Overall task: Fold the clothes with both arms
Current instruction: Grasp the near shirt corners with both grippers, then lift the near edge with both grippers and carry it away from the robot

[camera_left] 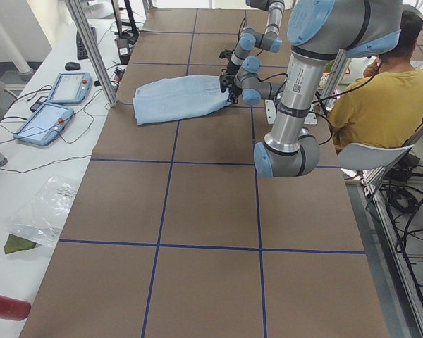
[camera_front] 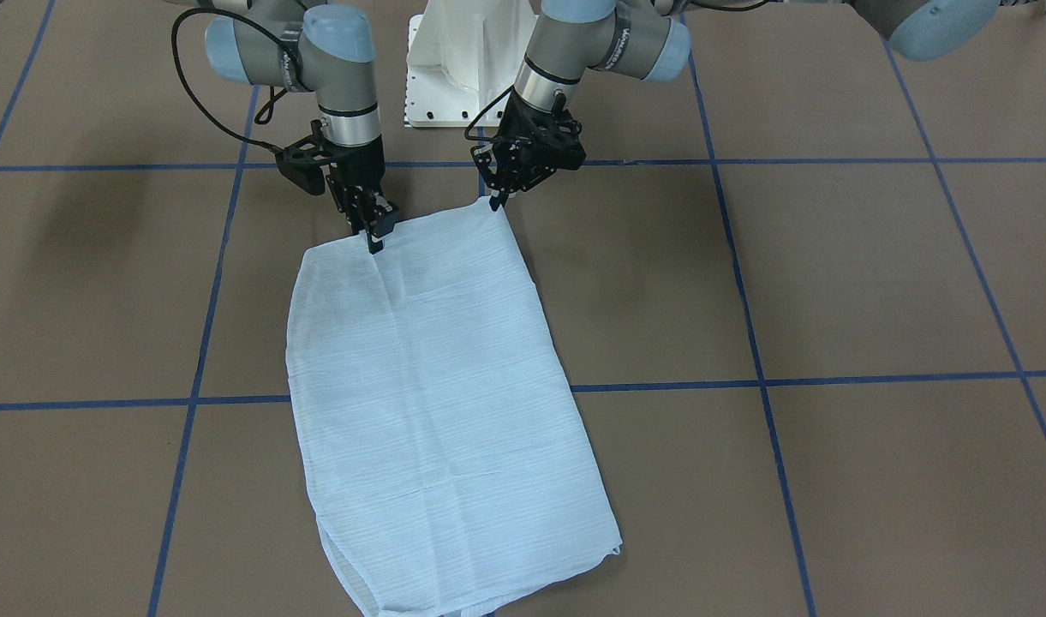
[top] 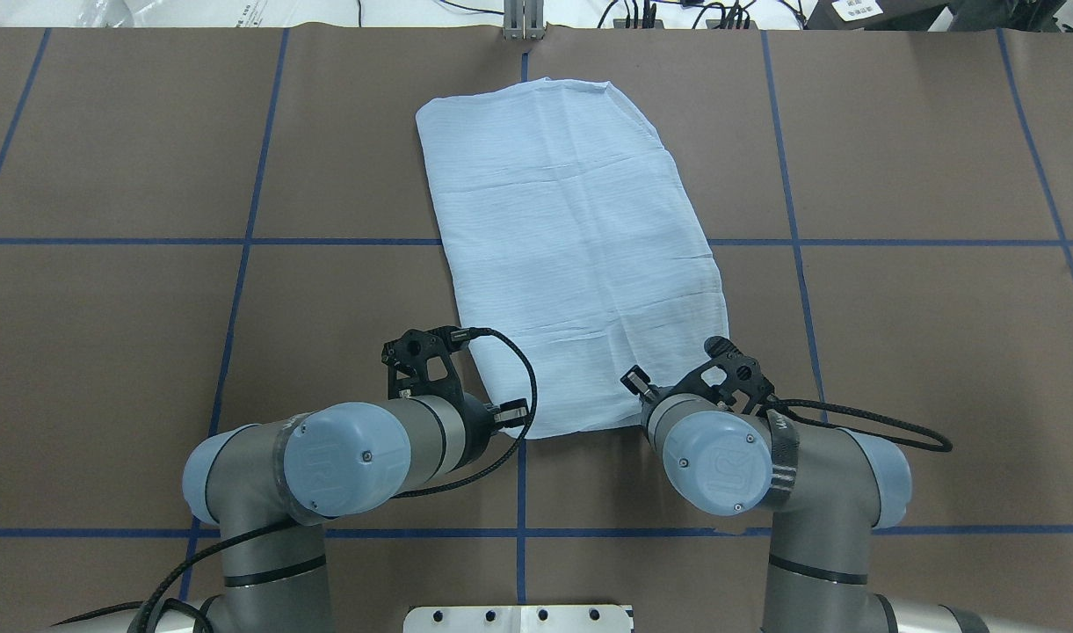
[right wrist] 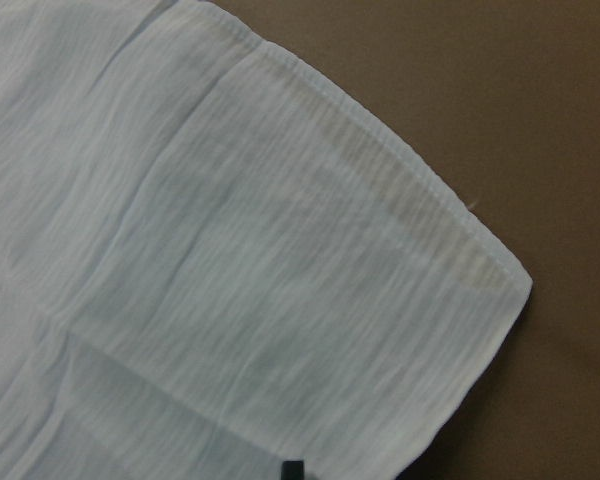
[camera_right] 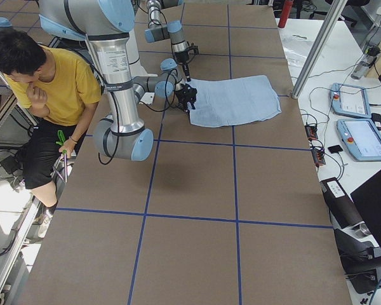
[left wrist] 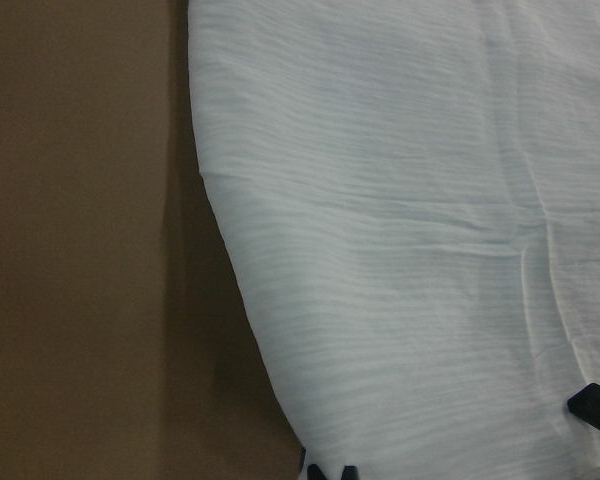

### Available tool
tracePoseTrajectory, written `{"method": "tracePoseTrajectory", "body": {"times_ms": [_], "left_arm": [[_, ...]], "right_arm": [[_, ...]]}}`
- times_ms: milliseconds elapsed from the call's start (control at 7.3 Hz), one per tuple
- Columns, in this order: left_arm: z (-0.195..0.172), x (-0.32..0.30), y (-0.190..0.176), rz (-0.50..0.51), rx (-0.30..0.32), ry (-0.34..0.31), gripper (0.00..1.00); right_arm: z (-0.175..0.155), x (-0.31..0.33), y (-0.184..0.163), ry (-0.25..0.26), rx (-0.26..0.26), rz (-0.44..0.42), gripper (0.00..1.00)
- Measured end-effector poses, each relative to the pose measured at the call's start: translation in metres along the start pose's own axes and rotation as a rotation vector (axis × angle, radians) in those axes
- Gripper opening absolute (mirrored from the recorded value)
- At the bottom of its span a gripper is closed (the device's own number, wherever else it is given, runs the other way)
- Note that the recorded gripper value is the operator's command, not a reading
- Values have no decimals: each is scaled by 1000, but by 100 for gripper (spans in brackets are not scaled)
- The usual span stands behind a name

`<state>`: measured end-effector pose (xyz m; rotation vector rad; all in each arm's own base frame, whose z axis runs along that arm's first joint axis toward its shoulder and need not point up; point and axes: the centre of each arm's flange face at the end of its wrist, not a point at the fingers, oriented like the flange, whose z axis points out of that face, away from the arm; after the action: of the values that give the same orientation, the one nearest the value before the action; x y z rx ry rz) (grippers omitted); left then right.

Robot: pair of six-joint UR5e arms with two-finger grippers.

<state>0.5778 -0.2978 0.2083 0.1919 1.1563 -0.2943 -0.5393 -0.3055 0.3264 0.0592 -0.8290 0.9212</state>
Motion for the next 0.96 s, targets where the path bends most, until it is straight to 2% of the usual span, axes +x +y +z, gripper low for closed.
{"method": "tracePoseTrajectory", "body": {"times_ms": [548,685,959], "left_arm": [[-1,-1,0,1,0,0,0],[-6,0,0,8,-3,6,0],[-46,9,1,42,-24,24,0]], "right_arm": [[-9,-9,-12,-18,4,4,0],[-21,-13,-15,-25,0,7,0],[-77,-15,-9,-32,-21,-6,0]]}}
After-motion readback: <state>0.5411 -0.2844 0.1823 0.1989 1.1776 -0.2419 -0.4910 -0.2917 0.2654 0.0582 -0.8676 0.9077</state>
